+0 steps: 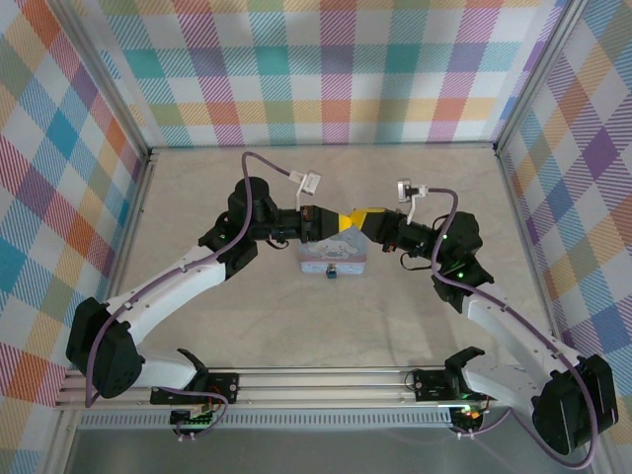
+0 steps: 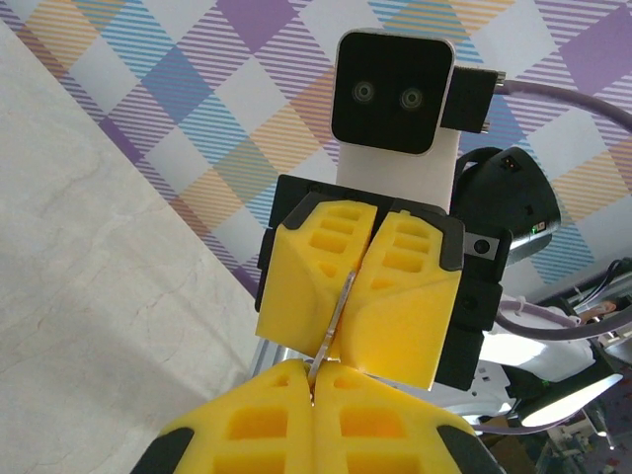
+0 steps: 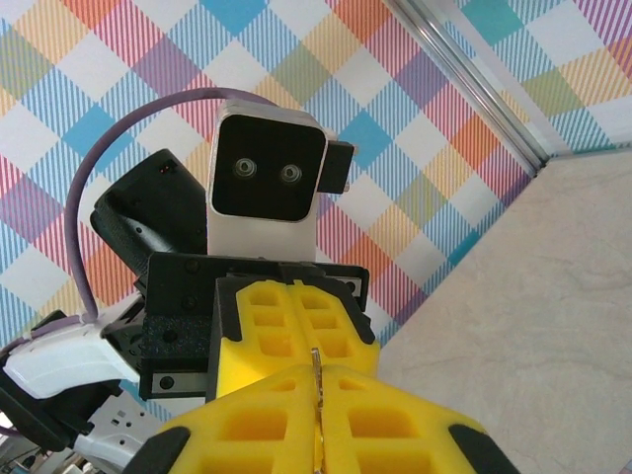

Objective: Unlock the padlock with the key

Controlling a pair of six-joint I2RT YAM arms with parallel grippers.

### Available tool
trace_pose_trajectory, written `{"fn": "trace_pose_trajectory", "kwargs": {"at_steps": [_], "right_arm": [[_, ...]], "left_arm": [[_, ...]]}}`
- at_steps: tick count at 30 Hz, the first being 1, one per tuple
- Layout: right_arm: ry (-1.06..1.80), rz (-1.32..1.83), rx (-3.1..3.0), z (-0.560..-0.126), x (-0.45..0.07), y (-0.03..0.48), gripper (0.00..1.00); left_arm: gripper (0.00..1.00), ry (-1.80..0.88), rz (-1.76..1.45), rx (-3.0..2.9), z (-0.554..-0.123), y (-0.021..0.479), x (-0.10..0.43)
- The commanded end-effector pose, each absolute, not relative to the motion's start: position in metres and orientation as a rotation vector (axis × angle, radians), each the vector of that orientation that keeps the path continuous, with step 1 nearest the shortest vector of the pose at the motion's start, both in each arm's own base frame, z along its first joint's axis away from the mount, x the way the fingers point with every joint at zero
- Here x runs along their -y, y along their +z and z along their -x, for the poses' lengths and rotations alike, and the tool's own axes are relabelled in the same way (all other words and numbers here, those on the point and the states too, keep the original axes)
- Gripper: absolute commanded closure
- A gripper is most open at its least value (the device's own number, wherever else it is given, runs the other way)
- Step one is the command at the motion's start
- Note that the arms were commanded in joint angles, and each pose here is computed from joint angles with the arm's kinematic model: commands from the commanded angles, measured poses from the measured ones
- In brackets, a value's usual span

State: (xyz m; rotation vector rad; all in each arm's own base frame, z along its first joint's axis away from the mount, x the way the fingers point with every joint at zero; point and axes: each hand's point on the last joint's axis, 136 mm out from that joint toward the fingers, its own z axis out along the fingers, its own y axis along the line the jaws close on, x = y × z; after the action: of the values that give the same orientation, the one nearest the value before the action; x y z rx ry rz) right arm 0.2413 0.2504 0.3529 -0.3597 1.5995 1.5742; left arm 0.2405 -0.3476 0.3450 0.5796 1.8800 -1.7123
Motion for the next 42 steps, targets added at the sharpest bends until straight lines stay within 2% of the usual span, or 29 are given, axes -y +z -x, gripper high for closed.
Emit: {"fn": "trace_pose_trajectory", "kwargs": {"at_steps": [1,3,5,7,10,13,15,23,30,36,42], "right_arm": [[1.566,0.399,-1.52,-0.239,-0.251,0.377,0.94],[1.541,0.375,-1.562,-0.243,-0.25,0.371,0.96],[1.5,0.359,-1.595,-0.246,-0.248,0.368,0.99],[1.47,0.347,-1.625,-0.248,-0.246,0.366,1.0],[1.426,0.321,-1.684,-0.253,-0.244,0.362,1.0],[1.356,0.264,-1.759,-0.26,-0.238,0.355,1.0],[1.298,0.205,-1.823,-0.267,-0.233,0.347,1.0],[0.993,-0.06,-2.137,-0.285,-0.212,0.307,1.0],[0.922,-0.182,-2.29,-0.286,-0.218,0.292,1.0],[0.938,-0.175,-2.301,-0.279,-0.23,0.299,1.0],[0.998,-0.165,-2.302,-0.271,-0.24,0.304,1.0]], "left_arm": [[1.0,-1.748,-0.67,-1.856,-0.221,0.349,0.353],[0.98,-1.735,-0.67,-1.869,-0.221,0.346,0.353],[0.93,-1.713,-0.663,-1.885,-0.223,0.343,0.352],[0.78,-1.683,-0.654,-1.901,-0.224,0.339,0.35],[0.61,-1.622,-0.627,-1.929,-0.228,0.334,0.345],[0.56,-1.52,-0.584,-1.958,-0.234,0.328,0.337],[0.49,-1.432,-0.535,-1.977,-0.242,0.324,0.328],[0.43,-0.981,-0.446,-1.944,-0.26,0.317,0.298],[0.36,-0.602,-0.612,-1.847,-0.258,0.309,0.316],[0.33,-0.485,-0.708,-1.68,-0.252,0.309,0.331],[0.34,-0.425,-0.82,-1.517,-0.246,0.302,0.333]]}}
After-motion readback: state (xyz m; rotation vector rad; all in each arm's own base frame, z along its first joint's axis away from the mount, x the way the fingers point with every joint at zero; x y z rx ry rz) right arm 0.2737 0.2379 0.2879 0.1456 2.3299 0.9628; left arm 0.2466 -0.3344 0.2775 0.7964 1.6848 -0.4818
